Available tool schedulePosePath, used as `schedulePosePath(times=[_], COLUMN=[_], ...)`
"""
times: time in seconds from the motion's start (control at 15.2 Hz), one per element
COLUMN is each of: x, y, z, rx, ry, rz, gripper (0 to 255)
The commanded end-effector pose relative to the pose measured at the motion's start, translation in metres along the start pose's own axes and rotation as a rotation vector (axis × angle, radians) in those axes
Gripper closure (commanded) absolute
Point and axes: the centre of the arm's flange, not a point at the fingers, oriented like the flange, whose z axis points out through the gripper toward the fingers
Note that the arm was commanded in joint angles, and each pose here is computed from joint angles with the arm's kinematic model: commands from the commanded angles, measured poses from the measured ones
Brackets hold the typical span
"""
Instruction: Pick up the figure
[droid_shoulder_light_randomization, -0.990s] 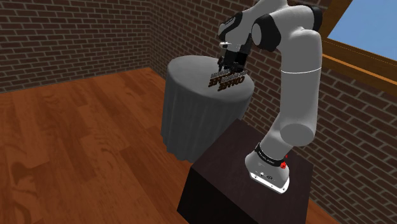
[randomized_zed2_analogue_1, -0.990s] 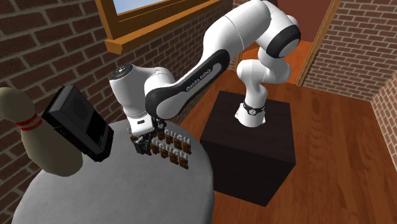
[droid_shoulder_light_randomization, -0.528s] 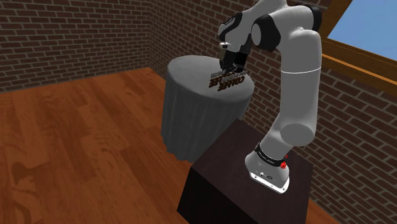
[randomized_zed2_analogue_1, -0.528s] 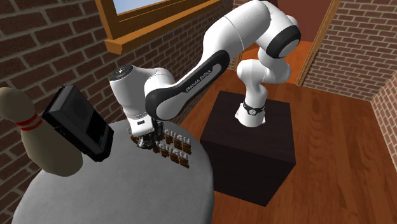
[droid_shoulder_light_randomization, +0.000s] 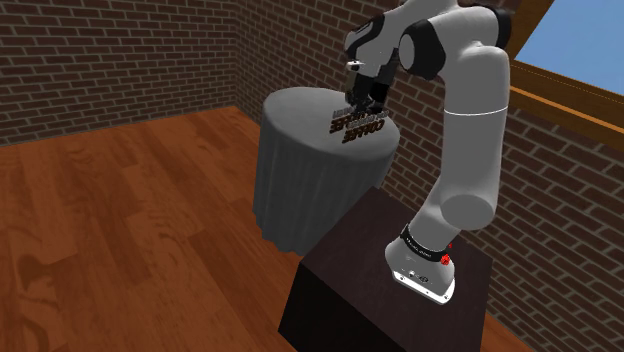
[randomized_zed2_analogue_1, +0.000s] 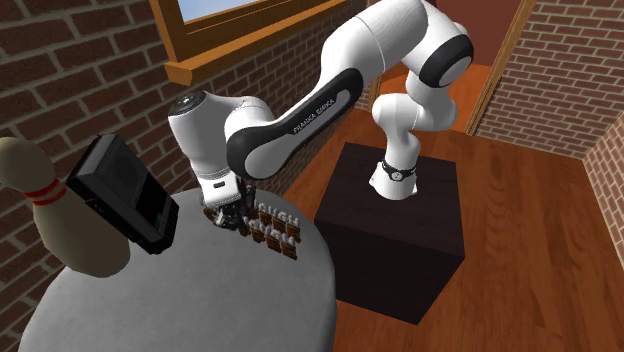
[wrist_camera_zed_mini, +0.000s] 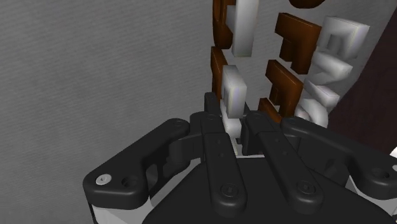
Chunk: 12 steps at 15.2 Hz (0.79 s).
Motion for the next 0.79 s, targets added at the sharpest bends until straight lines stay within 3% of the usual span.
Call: schedulePosePath(times=[0.0, 0.73], x=[0.0, 0.005], y=[-0.001, -0.004], z=[-0.011, -0.059], rx=[0.0, 0.0], ry=[0.0, 0.0], rz=[0.0, 0.0], gripper=[255, 255])
